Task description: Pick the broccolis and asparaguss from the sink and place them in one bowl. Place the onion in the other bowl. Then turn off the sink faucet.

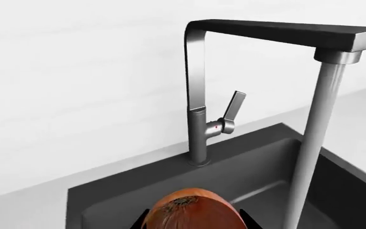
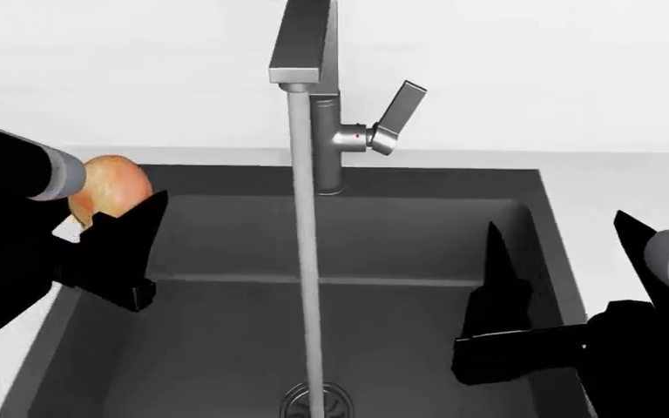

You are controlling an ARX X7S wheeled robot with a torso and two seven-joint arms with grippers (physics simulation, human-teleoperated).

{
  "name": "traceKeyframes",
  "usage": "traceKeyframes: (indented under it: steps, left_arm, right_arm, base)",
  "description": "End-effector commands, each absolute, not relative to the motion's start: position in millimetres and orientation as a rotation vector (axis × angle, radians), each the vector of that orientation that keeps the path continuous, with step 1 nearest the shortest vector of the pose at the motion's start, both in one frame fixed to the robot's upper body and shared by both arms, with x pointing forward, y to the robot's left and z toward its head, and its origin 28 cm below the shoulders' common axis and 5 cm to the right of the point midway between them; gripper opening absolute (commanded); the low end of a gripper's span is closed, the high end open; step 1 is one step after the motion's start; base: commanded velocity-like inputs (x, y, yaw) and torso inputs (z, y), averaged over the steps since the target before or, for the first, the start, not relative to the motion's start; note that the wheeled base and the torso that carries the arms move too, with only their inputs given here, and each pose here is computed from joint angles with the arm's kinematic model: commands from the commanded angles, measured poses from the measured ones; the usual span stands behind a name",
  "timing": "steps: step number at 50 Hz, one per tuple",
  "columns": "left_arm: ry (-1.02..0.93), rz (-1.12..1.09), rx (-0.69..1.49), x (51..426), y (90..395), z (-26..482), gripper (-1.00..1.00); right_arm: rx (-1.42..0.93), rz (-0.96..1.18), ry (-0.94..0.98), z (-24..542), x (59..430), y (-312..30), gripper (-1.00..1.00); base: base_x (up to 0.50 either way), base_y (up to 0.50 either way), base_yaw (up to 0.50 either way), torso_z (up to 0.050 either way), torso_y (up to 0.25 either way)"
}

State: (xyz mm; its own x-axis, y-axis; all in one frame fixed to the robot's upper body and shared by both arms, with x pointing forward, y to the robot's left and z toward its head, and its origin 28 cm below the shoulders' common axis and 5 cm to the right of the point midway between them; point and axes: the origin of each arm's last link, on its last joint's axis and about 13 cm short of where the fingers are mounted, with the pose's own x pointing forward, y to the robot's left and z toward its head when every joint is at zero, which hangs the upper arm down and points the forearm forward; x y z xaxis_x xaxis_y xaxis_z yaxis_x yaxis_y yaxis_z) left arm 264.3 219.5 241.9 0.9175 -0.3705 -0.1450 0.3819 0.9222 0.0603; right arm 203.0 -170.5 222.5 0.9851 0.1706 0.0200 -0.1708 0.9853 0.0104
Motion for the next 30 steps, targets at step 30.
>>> traceKeyframes:
  steps: [30]
  left_arm:
    - [0.059,-0.386,0.064,252.6,225.4,252.6,-1.00]
  right_arm:
    - [0.013,0.185,-0.046,218.0,203.9,-167.1,1.00]
  base:
    - [-0.20,0.23,0.00,0.000,0.000]
